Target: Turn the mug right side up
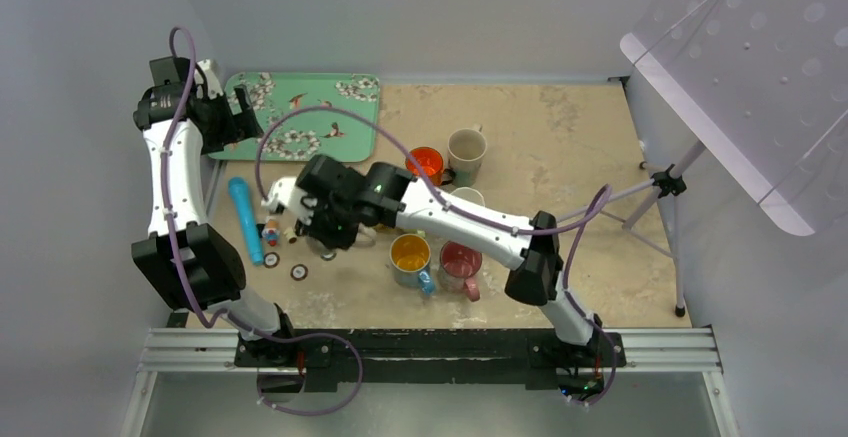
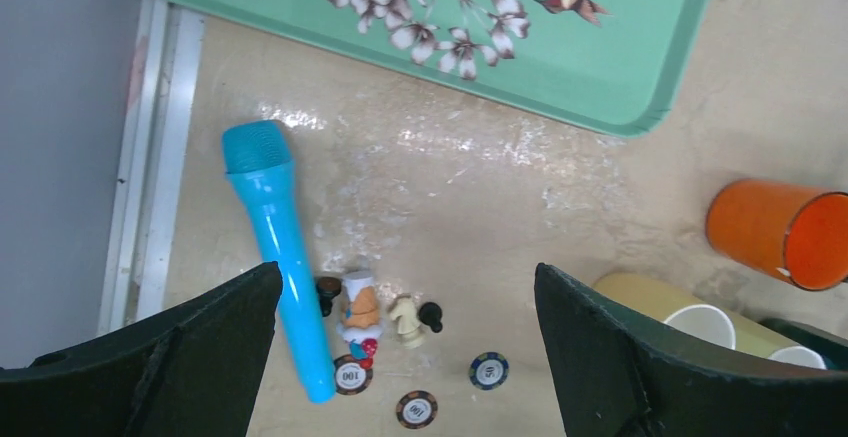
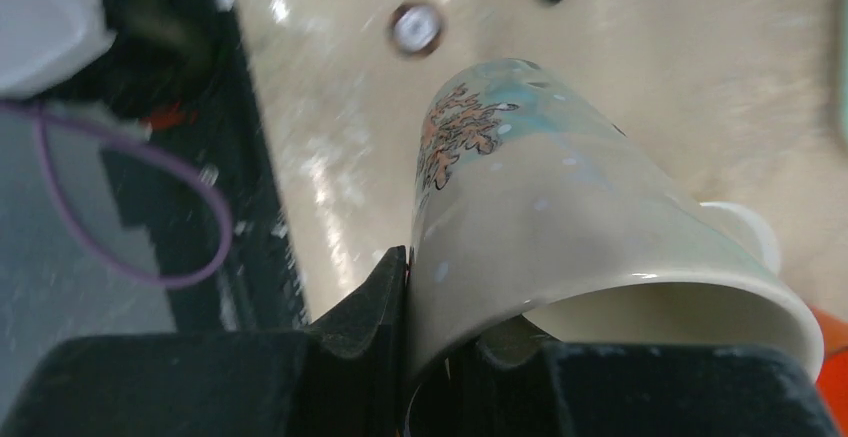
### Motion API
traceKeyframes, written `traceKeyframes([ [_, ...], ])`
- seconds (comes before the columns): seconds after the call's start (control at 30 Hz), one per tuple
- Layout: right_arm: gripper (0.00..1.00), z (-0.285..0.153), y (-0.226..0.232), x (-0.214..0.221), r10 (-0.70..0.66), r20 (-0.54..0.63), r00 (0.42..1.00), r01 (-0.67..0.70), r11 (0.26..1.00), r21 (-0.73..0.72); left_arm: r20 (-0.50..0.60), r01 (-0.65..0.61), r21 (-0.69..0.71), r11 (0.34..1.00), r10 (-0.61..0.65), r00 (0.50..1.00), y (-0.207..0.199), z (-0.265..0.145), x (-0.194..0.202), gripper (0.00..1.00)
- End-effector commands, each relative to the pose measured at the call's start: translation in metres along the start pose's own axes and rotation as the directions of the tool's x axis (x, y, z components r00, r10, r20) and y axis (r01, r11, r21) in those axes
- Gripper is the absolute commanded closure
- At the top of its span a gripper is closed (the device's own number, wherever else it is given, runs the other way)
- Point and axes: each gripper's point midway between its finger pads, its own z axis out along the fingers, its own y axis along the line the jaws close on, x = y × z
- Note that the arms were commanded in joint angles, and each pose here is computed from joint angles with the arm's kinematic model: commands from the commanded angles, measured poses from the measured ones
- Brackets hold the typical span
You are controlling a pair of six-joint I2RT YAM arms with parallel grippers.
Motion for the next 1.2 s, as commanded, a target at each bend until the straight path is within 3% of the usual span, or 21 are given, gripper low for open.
traceKeyframes([
  [0.0,1.00,-0.007,0.004,0.054,-0.099,-0.231,0.968,0.109,0.993,0.034,0.040,-0.055,-0.117,0.992,0.060,0.997,0.022,0.000,-0.009,0.00],
  [0.1,1.00,0.007,0.014,0.058,-0.106,-0.248,0.963,0.116,0.993,0.027,0.043,-0.060,-0.109,0.992,0.065,0.997,0.019,-0.002,-0.006,0.00],
  [0.37,1.00,0.047,0.014,0.115,-0.073,-0.439,0.896,0.104,0.994,0.047,0.061,-0.080,-0.129,0.988,0.088,0.994,0.022,-0.011,-0.003,0.00],
  [0.53,0.98,0.053,0.009,0.110,-0.070,-0.431,0.900,0.112,0.991,0.074,0.068,-0.083,-0.135,0.987,0.092,0.993,0.022,-0.013,-0.005,0.00],
  [0.57,0.88,0.054,0.009,0.109,-0.070,-0.428,0.901,0.112,0.991,0.074,0.071,-0.083,-0.133,0.988,0.093,0.993,0.022,-0.014,-0.005,0.00],
  [0.63,0.55,0.052,0.010,0.105,-0.061,-0.416,0.907,0.102,0.992,0.078,0.074,-0.086,-0.131,0.988,0.096,0.993,0.021,-0.015,-0.006,0.00],
  [0.67,0.46,0.049,0.009,0.100,-0.051,-0.401,0.915,0.094,0.992,0.087,0.072,-0.089,-0.131,0.987,0.099,0.992,0.021,-0.016,-0.006,0.00],
  [0.7,0.25,0.045,0.008,0.093,-0.042,-0.378,0.925,0.087,0.991,0.102,0.071,-0.090,-0.131,0.987,0.100,0.992,0.021,-0.016,-0.006,0.00],
  [0.73,0.17,0.036,0.005,0.080,-0.035,-0.341,0.940,0.082,0.989,0.124,0.075,-0.091,-0.130,0.987,0.101,0.992,0.020,-0.017,-0.007,0.00],
  [0.87,0.12,0.000,0.006,0.023,-0.028,-0.141,0.990,0.047,0.990,0.136,0.102,-0.101,-0.113,0.988,0.113,0.988,0.013,-0.020,-0.010,0.00],
  [0.9,0.04,-0.013,0.011,0.006,-0.024,-0.073,0.997,0.032,0.993,0.111,0.118,-0.109,-0.112,0.988,0.122,0.986,0.010,-0.019,-0.012,0.00],
  [0.97,0.02,-0.042,0.015,-0.027,-0.014,0.081,0.997,0.006,0.995,0.098,0.149,-0.151,-0.117,0.982,0.168,0.975,-0.003,-0.017,-0.016,0.00],
  [1.07,0.02,-0.088,-0.004,-0.053,0.050,0.285,0.957,-0.089,0.988,0.126,0.187,-0.242,-0.119,0.963,0.261,0.947,-0.031,-0.021,-0.020,0.00],
  [1.17,0.02,-0.123,-0.068,-0.024,0.234,0.392,0.889,-0.336,0.917,0.214,0.248,-0.295,-0.005,0.955,0.287,0.925,-0.063,-0.032,-0.016,0.00],
])
